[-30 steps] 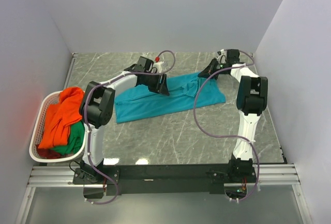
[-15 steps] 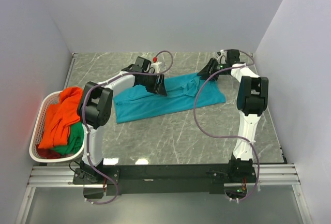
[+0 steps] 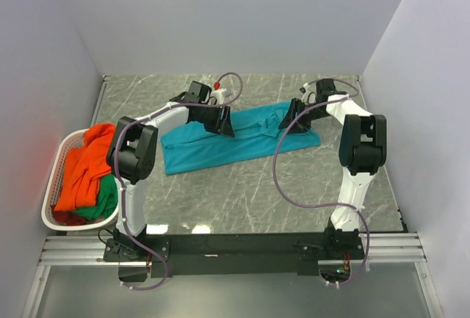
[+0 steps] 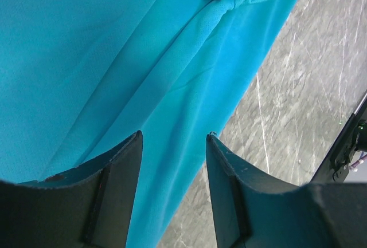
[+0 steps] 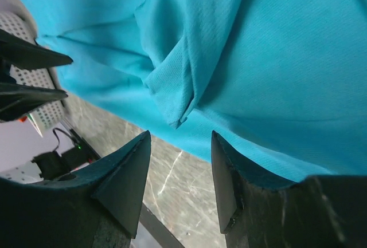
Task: Fold and stack the t-shirts
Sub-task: Fold the tshirt
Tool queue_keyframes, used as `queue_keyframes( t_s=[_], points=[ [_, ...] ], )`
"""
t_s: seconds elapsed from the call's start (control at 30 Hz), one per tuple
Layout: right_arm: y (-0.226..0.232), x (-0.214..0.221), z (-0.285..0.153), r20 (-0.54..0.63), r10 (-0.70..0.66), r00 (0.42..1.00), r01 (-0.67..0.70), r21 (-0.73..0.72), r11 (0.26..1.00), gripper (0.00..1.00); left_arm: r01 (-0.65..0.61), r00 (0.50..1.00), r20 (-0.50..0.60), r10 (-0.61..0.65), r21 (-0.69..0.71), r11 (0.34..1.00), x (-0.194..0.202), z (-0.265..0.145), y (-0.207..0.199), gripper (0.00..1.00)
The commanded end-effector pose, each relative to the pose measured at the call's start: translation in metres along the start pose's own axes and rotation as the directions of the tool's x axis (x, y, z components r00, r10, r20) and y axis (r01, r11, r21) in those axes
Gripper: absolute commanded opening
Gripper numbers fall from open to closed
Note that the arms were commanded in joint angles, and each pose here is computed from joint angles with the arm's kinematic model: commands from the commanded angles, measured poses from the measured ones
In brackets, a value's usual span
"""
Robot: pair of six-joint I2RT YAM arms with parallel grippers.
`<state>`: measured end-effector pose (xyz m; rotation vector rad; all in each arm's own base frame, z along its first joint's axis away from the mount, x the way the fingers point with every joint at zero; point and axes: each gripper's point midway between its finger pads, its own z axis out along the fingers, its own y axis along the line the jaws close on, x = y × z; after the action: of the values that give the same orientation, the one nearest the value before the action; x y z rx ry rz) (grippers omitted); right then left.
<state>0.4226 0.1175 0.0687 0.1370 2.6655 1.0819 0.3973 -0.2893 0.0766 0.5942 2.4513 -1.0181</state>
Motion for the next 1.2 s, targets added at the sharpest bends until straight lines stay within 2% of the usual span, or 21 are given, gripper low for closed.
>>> queue_keyframes(
  t_s=[0.0,0.4,0.73,0.97,1.17],
  points=[
    [0.001,0.004,0.001,-0.011,-0.040,0.999,0.041,0.024,0.999,0.54,-0.053,0.997,0.059,0.052,0.022,0.998,-0.017,-0.019,-0.016,0.54],
    [0.011,-0.001,0.037,-0.042,-0.035,0.999,0.035,-0.010,0.999,0.54,-0.048,0.997,0.057,0.048,0.009,0.999,-0.012,-0.024,-0.015,0.53],
    [0.053,-0.014,0.044,-0.020,-0.102,0.995,0.100,-0.084,0.991,0.52,-0.045,0.997,0.060,0.045,-0.006,0.999,-0.012,-0.031,-0.009,0.53],
    [0.067,-0.026,0.068,0.011,-0.122,0.992,0.122,-0.101,0.987,0.52,-0.042,0.997,0.057,0.042,-0.006,0.999,-0.012,-0.030,-0.006,0.53],
    [0.059,-0.036,0.090,-0.014,-0.108,0.994,0.106,-0.099,0.989,0.52,-0.030,0.998,0.060,0.030,-0.009,1.000,-0.013,-0.033,-0.001,0.53]
  ],
)
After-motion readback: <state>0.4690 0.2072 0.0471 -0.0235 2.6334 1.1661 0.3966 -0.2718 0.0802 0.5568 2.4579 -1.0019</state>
